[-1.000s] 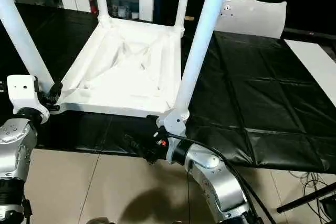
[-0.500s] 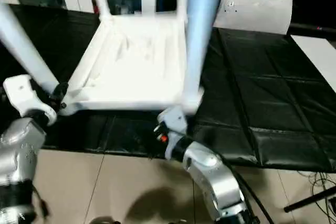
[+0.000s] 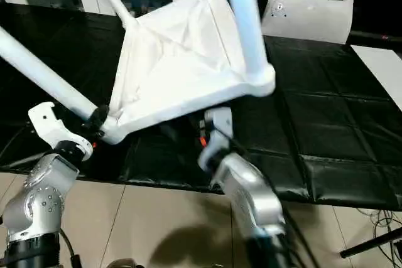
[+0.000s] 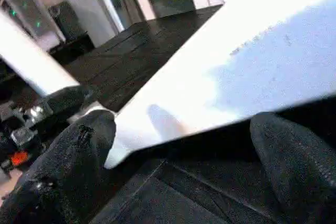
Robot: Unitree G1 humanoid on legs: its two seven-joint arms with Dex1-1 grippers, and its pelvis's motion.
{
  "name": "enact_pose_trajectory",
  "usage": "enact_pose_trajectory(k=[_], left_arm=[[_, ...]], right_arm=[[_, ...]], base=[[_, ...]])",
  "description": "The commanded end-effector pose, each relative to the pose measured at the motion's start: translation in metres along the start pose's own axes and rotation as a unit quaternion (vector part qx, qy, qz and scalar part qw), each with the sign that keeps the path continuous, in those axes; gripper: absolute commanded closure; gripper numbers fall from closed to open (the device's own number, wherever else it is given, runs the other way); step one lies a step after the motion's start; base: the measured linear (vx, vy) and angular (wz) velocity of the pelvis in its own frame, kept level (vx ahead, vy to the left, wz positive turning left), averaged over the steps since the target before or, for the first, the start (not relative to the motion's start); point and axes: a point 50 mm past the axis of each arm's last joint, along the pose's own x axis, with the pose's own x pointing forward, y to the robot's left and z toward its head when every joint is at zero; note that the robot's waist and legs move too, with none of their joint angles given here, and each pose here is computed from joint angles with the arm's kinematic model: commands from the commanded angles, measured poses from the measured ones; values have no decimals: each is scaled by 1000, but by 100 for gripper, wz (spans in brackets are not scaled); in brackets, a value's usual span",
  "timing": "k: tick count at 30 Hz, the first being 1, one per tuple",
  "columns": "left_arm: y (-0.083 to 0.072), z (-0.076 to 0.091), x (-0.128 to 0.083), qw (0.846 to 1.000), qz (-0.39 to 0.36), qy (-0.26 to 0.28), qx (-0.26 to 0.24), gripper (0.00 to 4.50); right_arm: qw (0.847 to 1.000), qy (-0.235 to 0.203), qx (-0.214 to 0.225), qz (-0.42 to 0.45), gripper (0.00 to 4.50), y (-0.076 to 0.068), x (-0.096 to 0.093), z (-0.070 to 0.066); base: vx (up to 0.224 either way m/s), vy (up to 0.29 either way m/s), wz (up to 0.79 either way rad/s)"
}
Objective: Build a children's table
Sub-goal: Flip table
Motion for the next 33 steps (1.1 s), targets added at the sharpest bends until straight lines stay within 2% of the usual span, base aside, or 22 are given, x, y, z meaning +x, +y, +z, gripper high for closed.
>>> enact_pose_trajectory(k=[1,3,4,5,8,11,13,15,17,25,26,33], left_arm=[[-11,-23,2,997,-23,51,-51,248],[-12,-23,2,997,-25,53,-50,248],[-14,-24,2,997,-29,55,-50,248],[-14,-24,3,997,-30,55,-49,248],[-17,-25,4,996,-35,60,-53,248],[-20,-27,5,996,-42,65,-53,248],[-21,-27,5,995,-44,66,-54,248],[-23,-28,6,995,-46,70,-52,248],[-24,-29,6,995,-50,73,-50,248],[-28,-31,6,994,-63,80,-45,248],[-29,-31,6,994,-65,81,-45,248],[-38,-34,7,993,-76,86,-39,248]], right_arm=[[999,-5,-5,-31,0,-7,9,5],[999,-1,-11,-49,0,-10,14,5],[998,-16,17,-60,0,-11,20,9],[998,-16,18,-60,0,-11,20,9],[991,-58,92,-81,0,-9,35,20],[986,-81,127,-74,0,-7,43,25],[984,-89,136,-75,0,-6,46,28],[975,-115,175,-74,0,-4,54,34],[971,-123,192,-76,30,-3,59,37],[967,-124,211,-67,95,3,74,43],[966,-124,216,-64,115,4,76,43],[964,-124,230,-51,161,8,82,47]], base=[[0,0,0],[0,0,0],[0,0,0],[0,0,0],[0,0,0],[0,0,0],[0,0,0],[0,0,0],[0,0,0],[0,0,0],[0,0,0],[0,0,0]])
